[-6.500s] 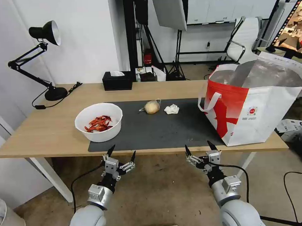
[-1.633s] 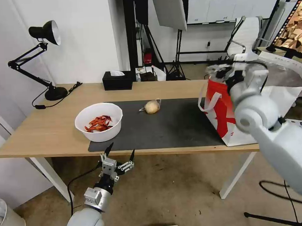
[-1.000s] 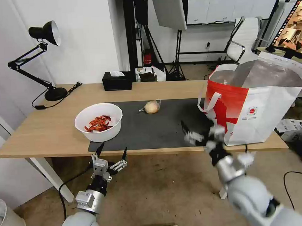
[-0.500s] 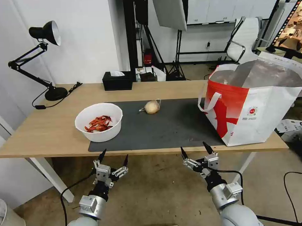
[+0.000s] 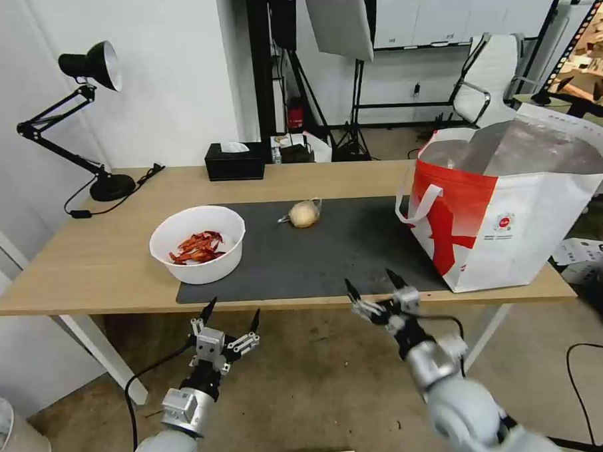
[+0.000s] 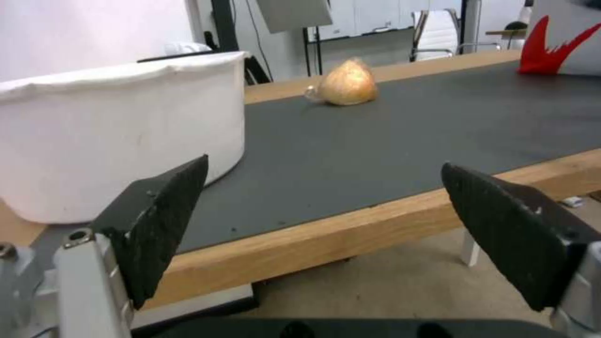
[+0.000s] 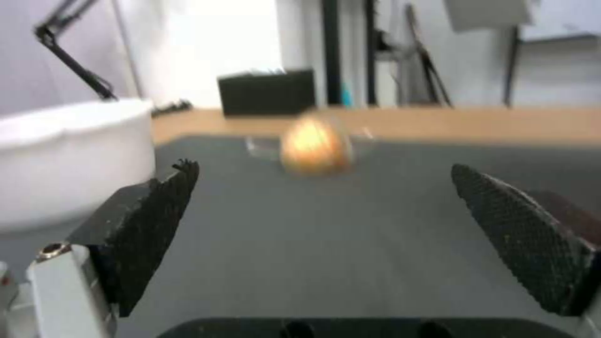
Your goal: Pick up the trash from the table and place it into the takeout bag.
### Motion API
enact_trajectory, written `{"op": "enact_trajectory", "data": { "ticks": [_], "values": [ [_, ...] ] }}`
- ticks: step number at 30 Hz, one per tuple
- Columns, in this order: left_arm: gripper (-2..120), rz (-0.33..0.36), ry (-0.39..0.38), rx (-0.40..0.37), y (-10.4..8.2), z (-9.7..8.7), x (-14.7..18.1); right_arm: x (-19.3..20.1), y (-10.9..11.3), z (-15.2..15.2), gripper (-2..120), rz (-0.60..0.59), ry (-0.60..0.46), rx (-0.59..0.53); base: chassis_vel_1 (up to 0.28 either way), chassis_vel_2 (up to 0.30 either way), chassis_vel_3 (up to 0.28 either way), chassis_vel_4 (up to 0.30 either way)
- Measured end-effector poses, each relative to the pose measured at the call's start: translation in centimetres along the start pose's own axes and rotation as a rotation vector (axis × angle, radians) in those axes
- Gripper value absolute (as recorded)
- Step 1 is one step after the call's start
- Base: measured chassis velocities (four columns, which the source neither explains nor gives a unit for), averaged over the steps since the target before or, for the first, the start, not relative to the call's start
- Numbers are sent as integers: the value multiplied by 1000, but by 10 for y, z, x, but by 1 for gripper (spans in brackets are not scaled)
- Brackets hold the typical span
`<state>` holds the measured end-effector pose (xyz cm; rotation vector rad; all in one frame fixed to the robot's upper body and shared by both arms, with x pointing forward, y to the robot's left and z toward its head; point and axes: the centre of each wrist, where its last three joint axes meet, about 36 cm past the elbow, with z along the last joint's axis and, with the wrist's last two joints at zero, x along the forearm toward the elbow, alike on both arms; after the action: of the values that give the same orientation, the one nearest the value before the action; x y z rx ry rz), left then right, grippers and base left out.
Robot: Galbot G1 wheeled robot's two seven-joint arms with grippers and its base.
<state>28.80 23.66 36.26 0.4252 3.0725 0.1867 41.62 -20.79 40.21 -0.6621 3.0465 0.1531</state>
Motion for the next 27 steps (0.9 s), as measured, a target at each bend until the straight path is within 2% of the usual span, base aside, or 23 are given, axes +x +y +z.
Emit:
{"op": "enact_trajectory", "data": {
  "ticks": [2,3,6,7,11,12,16,20,27],
  "values": [
    [100,-2,1,2,-1,0,1,-53,-9,-13,100,-26,1,21,0,0,0,0],
    [100,-2,1,2,-1,0,1,-53,-9,-13,100,-26,1,21,0,0,0,0],
    [100,-4,3,4,-1,1,1,-130,-13,-35,100,-31,3,74,0,0,0,0],
    [100,-4,3,4,-1,1,1,-130,-13,-35,100,-31,3,74,0,0,0,0],
    [100,-8,5,0,1,2,0,-198,-4,-33,100,-13,75,124,0,0,0,0],
    [100,-8,5,0,1,2,0,-198,-4,-33,100,-13,75,124,0,0,0,0],
    [100,-13,8,-1,2,3,0,-242,4,-19,100,34,201,175,0,0,0,0],
    [100,-15,9,1,2,4,1,-266,13,-12,100,55,258,191,0,0,0,0],
    [100,-17,7,3,2,3,2,-282,21,2,100,92,328,221,0,0,0,0]
  ]
}}
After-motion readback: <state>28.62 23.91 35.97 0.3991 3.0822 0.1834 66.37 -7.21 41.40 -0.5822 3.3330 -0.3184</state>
